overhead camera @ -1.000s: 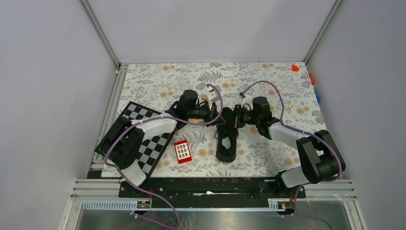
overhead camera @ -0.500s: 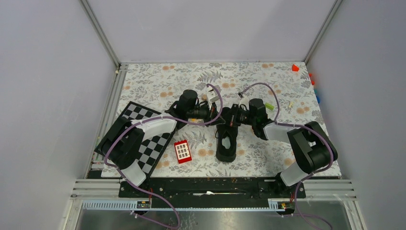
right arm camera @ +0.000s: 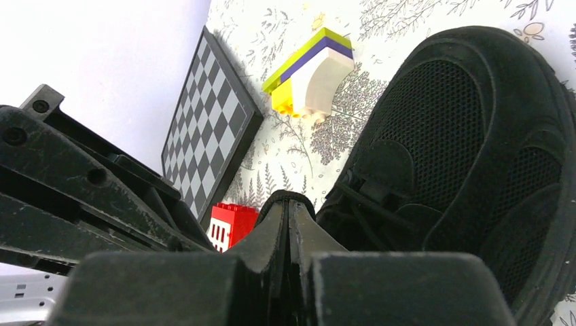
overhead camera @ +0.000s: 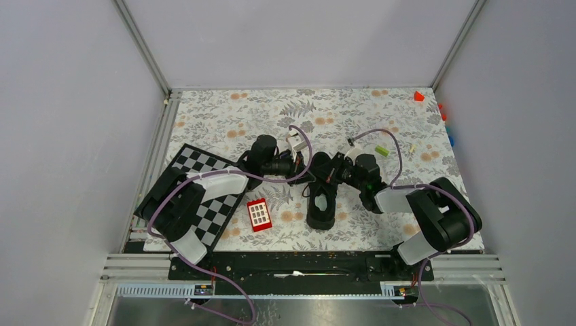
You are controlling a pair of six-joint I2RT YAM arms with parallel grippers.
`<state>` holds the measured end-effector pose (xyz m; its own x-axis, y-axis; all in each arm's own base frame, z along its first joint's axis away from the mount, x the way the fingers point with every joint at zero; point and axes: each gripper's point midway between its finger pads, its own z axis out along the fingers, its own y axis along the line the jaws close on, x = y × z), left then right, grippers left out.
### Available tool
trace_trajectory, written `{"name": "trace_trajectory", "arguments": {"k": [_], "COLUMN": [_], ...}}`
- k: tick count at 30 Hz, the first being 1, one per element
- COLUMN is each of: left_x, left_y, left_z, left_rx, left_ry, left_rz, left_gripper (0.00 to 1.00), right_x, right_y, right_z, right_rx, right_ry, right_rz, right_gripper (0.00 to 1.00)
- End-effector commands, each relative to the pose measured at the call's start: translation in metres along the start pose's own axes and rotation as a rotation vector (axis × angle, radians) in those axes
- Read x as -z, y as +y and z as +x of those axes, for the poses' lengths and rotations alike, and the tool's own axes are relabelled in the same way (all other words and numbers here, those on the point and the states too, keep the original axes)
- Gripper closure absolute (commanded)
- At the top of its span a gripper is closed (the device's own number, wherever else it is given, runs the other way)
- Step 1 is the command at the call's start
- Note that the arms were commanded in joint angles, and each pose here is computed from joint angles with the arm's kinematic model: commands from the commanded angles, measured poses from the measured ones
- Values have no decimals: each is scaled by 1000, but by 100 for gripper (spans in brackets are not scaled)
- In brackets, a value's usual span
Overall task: Tie the shoes
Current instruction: Cross the shoelace with the shoelace.
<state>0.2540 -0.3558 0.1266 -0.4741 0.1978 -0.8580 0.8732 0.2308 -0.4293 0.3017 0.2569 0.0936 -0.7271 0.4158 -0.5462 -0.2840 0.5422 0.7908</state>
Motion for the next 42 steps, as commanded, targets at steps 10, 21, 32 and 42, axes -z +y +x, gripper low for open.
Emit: {"name": "trace_trajectory", "arguments": {"k": [10,21,32,42], "left_x": [6,6,5,8], "left_y": [-13,-15,-12,-4], "left_z": [-23,-30,-45,-48], "left_rx": [-52,-61,-89,-93], "left_ry": [-64,-65,-87,-86], "left_rz": [23,30,12,1], "left_gripper": [100,100,100,100], "right_x": [13,1,15,30], "right_y": [15,26,12,8], "right_z": [-29,-25,-14,-10], "right_rx": [86,48,139,186], "right_ry": [-289,-319,-172,-103], "right_rz": [-53,-121,74,157], "right_gripper": [100,98,69,66]}}
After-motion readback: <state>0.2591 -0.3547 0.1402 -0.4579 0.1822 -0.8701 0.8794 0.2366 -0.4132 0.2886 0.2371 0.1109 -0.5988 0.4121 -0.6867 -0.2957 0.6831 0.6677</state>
